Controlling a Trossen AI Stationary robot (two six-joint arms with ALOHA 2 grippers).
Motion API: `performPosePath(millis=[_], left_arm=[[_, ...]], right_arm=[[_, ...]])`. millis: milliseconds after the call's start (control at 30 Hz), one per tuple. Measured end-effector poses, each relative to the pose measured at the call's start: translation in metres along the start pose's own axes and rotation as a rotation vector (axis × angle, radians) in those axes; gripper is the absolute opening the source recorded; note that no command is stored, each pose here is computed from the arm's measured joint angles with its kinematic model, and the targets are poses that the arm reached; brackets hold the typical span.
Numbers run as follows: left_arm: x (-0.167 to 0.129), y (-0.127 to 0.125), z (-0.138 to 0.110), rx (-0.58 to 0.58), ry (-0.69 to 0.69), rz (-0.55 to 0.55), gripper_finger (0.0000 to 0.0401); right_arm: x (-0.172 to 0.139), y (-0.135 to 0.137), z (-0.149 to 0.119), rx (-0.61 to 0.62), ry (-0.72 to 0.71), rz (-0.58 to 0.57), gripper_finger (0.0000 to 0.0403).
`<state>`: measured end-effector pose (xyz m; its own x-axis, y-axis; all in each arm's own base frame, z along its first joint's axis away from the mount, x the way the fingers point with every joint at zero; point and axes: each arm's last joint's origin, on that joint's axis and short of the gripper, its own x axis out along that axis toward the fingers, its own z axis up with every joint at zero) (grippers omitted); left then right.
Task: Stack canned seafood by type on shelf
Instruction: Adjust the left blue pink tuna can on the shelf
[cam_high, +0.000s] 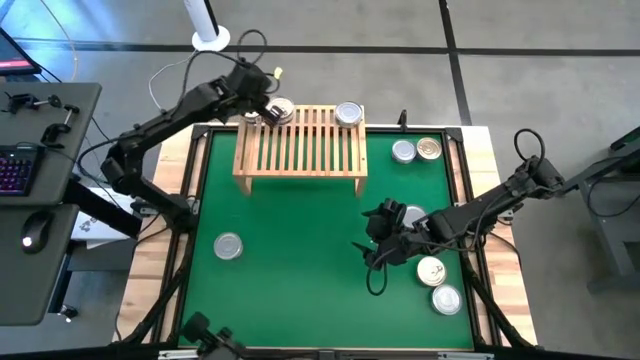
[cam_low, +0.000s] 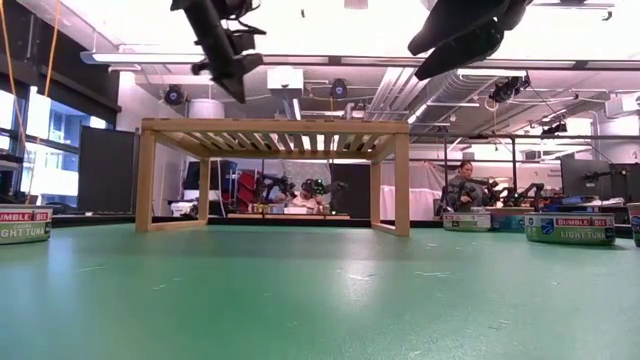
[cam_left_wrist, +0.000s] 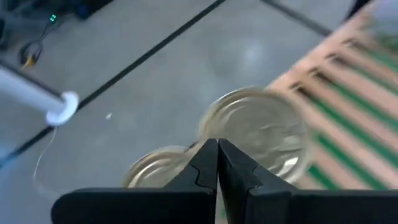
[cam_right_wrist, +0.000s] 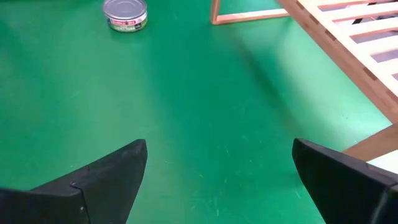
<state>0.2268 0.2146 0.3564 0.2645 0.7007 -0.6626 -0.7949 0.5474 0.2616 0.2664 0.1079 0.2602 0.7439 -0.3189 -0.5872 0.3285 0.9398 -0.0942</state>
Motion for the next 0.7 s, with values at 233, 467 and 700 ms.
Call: performPosePath(millis=[233, 467, 700], left_arm=[[0.017, 0.023, -0.018, -0.050, 0.116, 0.034, 0.0000], [0.021, 0.025, -0.027, -0.074, 0.188, -0.019, 0.0000], [0.020, 0.024, -0.031, -0.092, 0.233, -0.053, 0.0000]], right_arm=[[0.000, 0.000, 0.000, 0.001, -0.001, 0.000, 0.0397], [0.000, 0.000, 0.000, 0.001, -0.002, 0.001, 0.0397], [0.000, 0.000, 0.000, 0.003, -0.002, 0.002, 0.0397]])
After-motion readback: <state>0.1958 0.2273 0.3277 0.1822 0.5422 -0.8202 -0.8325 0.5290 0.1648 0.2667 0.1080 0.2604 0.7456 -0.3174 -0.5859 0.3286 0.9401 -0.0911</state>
